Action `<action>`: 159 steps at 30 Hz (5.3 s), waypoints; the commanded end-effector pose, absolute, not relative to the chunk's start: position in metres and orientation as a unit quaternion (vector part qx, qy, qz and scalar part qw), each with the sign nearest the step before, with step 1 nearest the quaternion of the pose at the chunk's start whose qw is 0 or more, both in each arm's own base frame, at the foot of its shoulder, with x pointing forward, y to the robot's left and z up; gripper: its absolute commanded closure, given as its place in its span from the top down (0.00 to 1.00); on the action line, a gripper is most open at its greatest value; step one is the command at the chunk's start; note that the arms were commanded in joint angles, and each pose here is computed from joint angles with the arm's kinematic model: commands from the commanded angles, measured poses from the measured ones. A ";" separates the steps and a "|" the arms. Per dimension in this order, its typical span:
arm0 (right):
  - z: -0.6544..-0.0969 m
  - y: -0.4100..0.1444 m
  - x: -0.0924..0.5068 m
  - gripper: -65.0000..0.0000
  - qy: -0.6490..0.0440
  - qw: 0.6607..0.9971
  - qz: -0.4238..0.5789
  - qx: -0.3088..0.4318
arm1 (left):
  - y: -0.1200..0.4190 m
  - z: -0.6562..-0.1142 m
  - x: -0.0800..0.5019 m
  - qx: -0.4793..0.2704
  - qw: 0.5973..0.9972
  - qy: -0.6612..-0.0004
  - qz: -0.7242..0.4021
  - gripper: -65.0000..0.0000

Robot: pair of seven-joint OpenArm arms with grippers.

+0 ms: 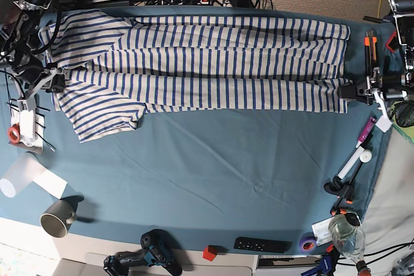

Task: Fold the T-shirt properly
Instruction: 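Open both grippers and release the hem, then grasp the protruding sleeve fabric with the right gripper, then pull the sleeve over the folded body with the right gripper and release, then raise the right gripper away and move the left gripper to the shirt's end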

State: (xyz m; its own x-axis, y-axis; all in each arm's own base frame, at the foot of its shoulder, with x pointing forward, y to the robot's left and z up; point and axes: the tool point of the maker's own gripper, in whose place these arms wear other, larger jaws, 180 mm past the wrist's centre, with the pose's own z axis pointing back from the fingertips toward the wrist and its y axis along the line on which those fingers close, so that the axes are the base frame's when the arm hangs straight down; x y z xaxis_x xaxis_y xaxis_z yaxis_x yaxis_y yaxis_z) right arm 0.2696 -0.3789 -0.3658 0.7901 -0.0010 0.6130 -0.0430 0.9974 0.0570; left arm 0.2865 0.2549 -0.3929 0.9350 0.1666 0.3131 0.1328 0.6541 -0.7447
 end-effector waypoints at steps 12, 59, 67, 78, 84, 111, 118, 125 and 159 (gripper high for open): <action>-0.314 -0.419 0.289 0.24 -0.362 0.931 0.035 -0.027 | 0.283 -0.359 0.304 -0.382 0.898 -0.219 -0.021 0.43; -0.364 -0.329 0.406 0.48 -0.444 0.868 -0.125 0.183 | 0.260 -0.322 0.322 -0.366 0.886 -0.261 -0.109 0.43; -0.365 -0.325 0.407 0.42 -0.444 0.867 -0.125 0.186 | 0.260 -0.324 0.320 -0.366 0.887 -0.259 -0.108 0.43; -0.357 -0.317 0.409 0.00 -0.451 0.858 -0.124 0.214 | 0.260 -0.324 0.320 -0.366 0.887 -0.259 -0.108 0.43; -0.326 -0.302 0.405 0.00 -0.453 0.850 -0.094 0.253 | 0.260 -0.324 0.320 -0.366 0.887 -0.259 -0.108 0.43; -0.322 -0.216 0.261 0.00 -0.428 0.870 0.038 0.242 | 0.260 -0.324 0.320 -0.367 0.887 -0.259 -0.108 0.43; -0.322 -0.207 0.233 0.00 -0.411 0.880 0.060 0.232 | 0.260 -0.324 0.320 -0.367 0.887 -0.259 -0.108 0.43; -0.333 -0.204 0.209 0.00 -0.375 0.895 0.065 0.233 | 0.260 -0.324 0.320 -0.367 0.887 -0.259 -0.108 0.43; -0.352 -0.213 0.187 0.00 -0.310 0.924 0.082 0.207 | 0.260 -0.324 0.320 -0.367 0.887 -0.259 -0.108 0.43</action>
